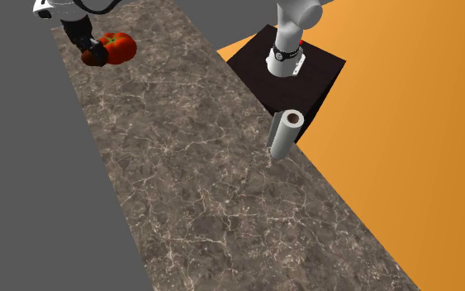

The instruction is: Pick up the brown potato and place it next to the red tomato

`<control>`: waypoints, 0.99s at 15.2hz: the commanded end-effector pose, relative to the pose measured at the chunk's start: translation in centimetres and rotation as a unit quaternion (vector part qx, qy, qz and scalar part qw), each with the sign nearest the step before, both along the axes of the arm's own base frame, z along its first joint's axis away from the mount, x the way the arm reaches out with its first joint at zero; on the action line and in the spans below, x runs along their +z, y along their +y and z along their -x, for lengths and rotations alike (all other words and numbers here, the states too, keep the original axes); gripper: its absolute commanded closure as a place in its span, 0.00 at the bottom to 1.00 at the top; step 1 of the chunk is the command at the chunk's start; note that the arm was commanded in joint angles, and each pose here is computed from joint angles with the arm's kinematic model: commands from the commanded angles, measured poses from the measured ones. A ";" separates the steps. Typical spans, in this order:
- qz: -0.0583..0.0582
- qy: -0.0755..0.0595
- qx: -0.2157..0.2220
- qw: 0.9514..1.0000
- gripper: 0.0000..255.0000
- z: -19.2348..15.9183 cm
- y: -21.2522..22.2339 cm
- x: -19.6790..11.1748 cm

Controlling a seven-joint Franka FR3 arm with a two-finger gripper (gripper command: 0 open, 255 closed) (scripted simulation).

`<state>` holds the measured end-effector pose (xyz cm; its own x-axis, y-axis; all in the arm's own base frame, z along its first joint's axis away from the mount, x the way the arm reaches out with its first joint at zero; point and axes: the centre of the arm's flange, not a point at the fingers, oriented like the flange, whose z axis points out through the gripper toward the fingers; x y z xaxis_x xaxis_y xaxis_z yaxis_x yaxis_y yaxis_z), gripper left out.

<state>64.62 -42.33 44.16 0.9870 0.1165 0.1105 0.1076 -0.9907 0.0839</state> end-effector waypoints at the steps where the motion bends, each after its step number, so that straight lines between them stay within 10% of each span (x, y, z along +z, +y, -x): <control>1: 0.000 0.000 0.000 1.000 1.00 0.0 0.0 -1.1; 15: 0.000 0.000 0.000 1.000 1.00 0.0 0.0 -8.5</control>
<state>64.59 -42.24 36.18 0.9870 0.1166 0.1103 0.1076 -0.9907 0.0836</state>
